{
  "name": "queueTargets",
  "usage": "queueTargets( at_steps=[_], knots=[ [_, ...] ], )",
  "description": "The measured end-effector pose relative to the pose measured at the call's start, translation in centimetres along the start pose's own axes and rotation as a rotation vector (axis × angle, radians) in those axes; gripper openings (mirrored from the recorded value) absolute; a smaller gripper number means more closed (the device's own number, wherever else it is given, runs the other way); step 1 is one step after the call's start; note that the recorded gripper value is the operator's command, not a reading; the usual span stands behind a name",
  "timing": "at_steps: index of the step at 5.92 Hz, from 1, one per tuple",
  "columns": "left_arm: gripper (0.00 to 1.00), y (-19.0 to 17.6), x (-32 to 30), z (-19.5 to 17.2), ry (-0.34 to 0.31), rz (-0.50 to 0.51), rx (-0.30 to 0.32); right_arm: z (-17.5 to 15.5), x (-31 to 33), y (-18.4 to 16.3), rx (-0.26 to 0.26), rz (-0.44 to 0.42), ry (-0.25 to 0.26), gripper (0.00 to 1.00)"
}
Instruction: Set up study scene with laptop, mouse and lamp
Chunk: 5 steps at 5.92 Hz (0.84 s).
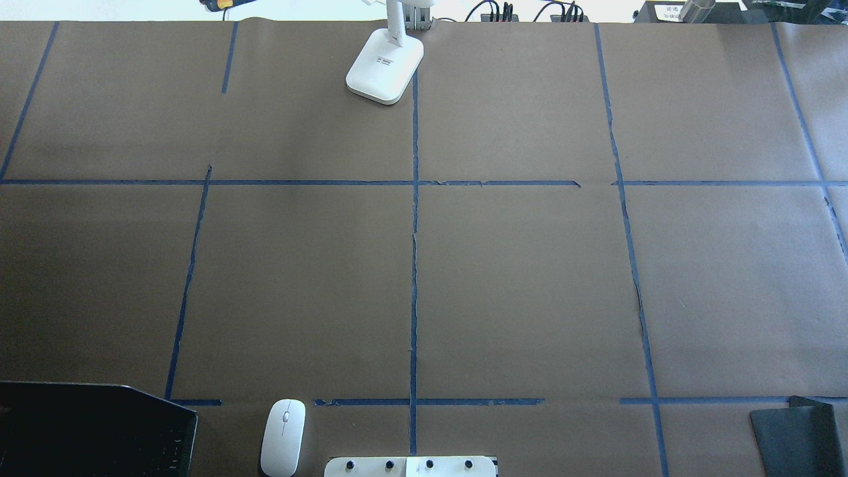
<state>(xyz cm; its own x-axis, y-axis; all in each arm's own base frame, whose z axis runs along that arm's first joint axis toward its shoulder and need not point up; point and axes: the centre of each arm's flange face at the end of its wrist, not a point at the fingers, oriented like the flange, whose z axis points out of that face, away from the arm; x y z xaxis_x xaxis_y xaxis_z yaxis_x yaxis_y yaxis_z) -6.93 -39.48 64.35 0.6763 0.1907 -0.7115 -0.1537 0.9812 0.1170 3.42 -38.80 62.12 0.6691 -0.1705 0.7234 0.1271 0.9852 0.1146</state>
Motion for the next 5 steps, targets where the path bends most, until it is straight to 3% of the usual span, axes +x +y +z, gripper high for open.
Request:
queueTargets(
  at_steps=[3, 5],
  knots=[
    [1.0, 0.0, 1.1, 0.7, 0.002, 0.031, -0.02, 0.2, -0.2, -0.1, -0.004, -0.006, 0.0, 1.0],
    [1.0, -4.5, 3.8, -2.4, -0.013, 0.111, 0.054, 0.2, -0.2, -0.1, -0.004, -0.008, 0.0, 1.0]
  ],
)
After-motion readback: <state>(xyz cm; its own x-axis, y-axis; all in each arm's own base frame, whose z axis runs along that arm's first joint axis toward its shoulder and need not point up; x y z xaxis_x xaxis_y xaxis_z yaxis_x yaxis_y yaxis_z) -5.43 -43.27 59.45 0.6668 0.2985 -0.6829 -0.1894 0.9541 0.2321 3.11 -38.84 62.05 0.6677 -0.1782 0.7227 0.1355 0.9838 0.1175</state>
